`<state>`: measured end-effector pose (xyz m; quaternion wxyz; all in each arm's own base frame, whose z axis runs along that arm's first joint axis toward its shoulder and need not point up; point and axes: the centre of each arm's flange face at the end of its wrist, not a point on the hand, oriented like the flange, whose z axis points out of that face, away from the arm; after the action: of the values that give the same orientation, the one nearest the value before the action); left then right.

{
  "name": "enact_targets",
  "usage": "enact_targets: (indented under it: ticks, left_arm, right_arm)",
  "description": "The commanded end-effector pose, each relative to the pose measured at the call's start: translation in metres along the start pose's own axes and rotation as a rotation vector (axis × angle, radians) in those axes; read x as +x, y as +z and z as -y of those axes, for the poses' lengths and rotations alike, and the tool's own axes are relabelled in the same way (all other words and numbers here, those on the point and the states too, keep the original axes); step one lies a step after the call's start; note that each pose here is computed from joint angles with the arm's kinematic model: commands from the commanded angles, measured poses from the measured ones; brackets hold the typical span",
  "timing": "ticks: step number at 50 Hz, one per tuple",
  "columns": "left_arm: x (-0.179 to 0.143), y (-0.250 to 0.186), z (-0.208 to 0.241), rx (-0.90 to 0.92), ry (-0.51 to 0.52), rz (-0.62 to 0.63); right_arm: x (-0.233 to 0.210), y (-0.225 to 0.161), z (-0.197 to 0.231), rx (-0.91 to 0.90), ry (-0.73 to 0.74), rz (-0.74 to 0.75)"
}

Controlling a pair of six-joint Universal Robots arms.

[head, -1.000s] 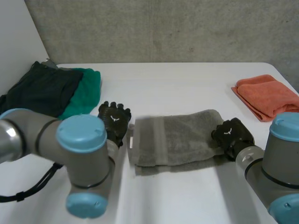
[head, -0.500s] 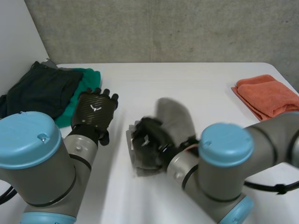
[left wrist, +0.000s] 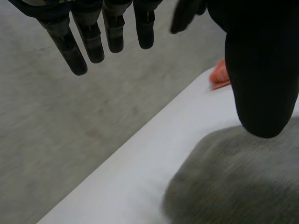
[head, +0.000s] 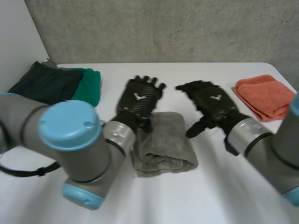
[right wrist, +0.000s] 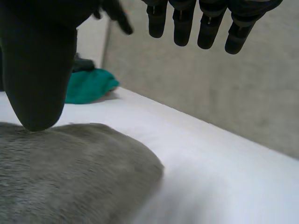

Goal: Fold the laundry.

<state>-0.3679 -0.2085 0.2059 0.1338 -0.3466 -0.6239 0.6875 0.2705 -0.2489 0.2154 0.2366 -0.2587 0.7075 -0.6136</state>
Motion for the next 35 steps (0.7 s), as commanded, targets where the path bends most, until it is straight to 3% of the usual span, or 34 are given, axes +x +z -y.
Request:
enact_targets:
  ticks: [1, 10, 21, 28, 35]
  left_arm:
    - [0.02, 0.017, -0.025, -0.112, -0.003, -0.039]
    - [0.006, 0.007, -0.062, -0.345, 0.051, 0.104]
    - [0.007, -0.018, -0.074, -0.426, 0.136, 0.079]
    - [0.005, -0.026, -0.079, -0.453, 0.197, 0.066]
    - [-0.002, -0.025, -0.058, -0.396, 0.187, 0.08]
  right_arm:
    - [0.027, 0.011, -0.011, -0.129, 0.075, -0.054]
    - [0.017, 0.039, -0.042, -0.296, 0.076, 0.019]
    - [-0.028, 0.052, -0.064, -0.33, -0.053, 0.137]
    - [-0.021, 0.056, -0.075, -0.359, -0.124, 0.072]
    - [-0.021, 0.051, -0.061, -0.345, -0.356, 0.003]
